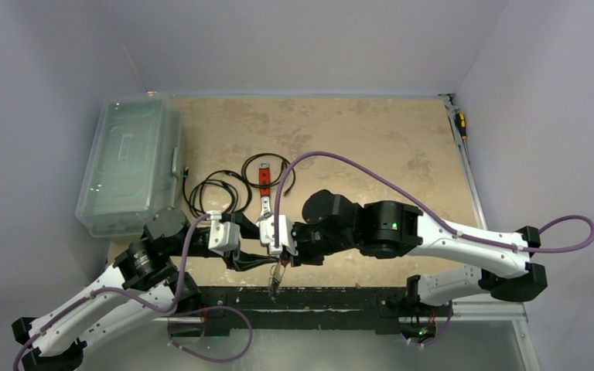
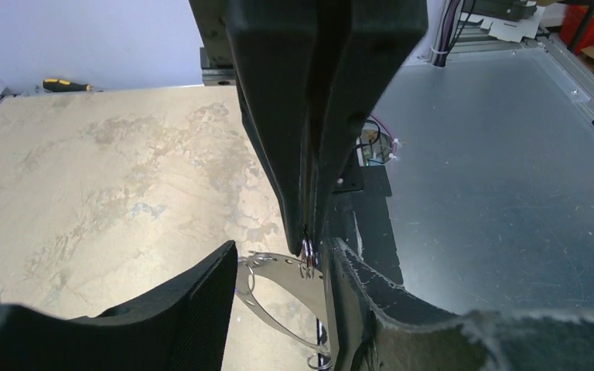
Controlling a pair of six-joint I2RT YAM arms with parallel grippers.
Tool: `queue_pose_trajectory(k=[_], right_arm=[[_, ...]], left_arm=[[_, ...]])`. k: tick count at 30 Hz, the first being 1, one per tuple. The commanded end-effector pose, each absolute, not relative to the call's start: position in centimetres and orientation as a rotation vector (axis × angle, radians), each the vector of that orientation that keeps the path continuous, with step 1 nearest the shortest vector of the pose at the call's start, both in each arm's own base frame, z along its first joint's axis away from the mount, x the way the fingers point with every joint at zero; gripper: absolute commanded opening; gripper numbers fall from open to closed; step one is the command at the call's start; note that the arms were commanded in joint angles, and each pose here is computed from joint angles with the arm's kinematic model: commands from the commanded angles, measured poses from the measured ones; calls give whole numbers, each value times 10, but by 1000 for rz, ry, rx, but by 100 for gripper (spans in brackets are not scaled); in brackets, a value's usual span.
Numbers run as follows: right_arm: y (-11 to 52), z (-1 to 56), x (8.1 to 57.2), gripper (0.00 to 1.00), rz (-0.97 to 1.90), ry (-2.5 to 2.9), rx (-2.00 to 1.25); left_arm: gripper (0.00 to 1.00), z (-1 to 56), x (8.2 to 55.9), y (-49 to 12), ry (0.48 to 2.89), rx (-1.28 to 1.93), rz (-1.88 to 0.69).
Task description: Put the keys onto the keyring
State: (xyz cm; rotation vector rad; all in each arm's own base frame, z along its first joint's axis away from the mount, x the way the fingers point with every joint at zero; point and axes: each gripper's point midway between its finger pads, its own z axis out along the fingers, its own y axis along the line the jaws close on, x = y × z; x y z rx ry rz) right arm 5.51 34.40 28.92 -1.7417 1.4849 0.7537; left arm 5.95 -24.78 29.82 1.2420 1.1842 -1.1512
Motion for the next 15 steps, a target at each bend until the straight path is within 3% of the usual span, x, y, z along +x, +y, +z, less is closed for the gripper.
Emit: queue_pose_trajectory(k=[1,7,15], right_arm=[[336,304,60,0,720,1487,-1732],[335,305,61,0,716,1491,-1728],[335,305,62,0,707,1491,-1720]], left_arm=[[42,311,64,-250,1166,1245,-1126],[34,307,60,-255,1169,1285,-1165],[31,301,56,-261,1166,1311,-1210]])
